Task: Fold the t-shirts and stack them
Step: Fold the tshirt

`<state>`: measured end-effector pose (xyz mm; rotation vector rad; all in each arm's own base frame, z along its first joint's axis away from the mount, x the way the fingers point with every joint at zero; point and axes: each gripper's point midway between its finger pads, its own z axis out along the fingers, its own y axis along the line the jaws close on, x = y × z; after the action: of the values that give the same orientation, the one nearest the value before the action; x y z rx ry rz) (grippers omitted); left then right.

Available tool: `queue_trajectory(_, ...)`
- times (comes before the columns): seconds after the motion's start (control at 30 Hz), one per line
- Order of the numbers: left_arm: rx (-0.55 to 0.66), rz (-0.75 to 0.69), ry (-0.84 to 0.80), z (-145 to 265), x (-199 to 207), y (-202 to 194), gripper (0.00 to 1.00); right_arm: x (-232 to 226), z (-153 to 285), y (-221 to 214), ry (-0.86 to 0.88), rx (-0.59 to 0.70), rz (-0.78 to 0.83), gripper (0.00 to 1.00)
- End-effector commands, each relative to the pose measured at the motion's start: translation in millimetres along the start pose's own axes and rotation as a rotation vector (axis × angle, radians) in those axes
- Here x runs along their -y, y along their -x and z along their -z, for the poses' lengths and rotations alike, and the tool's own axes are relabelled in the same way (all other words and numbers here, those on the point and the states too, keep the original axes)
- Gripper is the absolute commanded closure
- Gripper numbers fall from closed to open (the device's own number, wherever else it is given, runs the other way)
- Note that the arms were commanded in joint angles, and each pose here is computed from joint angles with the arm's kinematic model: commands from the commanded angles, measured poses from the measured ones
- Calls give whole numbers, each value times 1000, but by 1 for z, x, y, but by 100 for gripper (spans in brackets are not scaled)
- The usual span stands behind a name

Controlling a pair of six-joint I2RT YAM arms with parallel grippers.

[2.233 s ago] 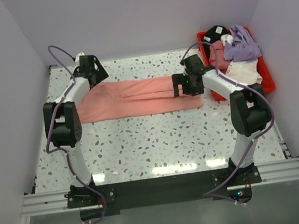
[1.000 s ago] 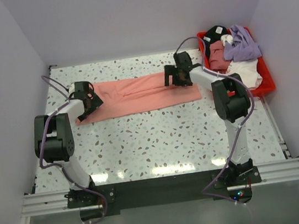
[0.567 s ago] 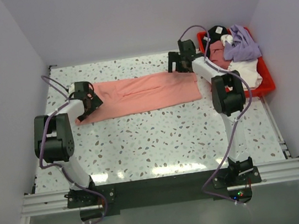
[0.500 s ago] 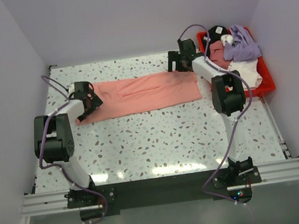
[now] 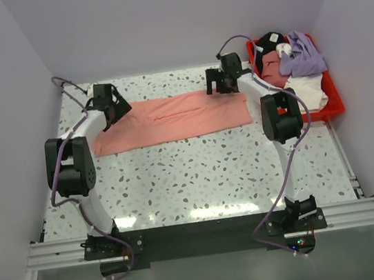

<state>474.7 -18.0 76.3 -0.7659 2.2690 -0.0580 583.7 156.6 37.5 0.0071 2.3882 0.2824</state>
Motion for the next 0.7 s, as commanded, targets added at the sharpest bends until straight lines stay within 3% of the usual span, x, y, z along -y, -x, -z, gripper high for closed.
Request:
queue_trajectory(0.0,-52,-6,-58,-18,28,-9,0,1,3,-23,-4,-59,-13,1)
queue_trajectory(0.13,-100,-15,-32,-52,32,-22,0,5,31,-48,-3,-75,-50,1)
queue_trajectory(0.17,-128,-23,-26,-64,36,-27,0,10,38,-79,-13,-136,-77,1)
queue_trajectory(0.27,-175,-66,-27,-84,49,-47,0,-1,81,-93,13,-148,-138,1)
queue_trajectory(0.3,-155,-71,-60,-86,66,-39,0,4,91,-132,-8,-219,-152,1)
queue_trajectory(0.33,-162,-95,-90,-86,84,-48,0,-12,112,-128,19,-182,-140,1)
queue_trajectory(0.37,-161,-105,-111,-94,101,-48,0,-8,120,-165,-25,-240,-163,1)
queue_trajectory(0.43,-195,-150,-128,-108,124,-75,0,-38,150,-187,21,-255,-125,1)
queue_trajectory(0.47,-167,-157,-164,-105,149,-61,0,-38,162,-217,3,-303,-115,1)
queue_trajectory(0.53,-195,-194,-204,-115,173,-85,0,-73,192,-244,91,-326,-76,1)
queue_trajectory(0.67,-181,-182,-373,-109,228,-90,0,-119,240,-310,247,-442,1,1)
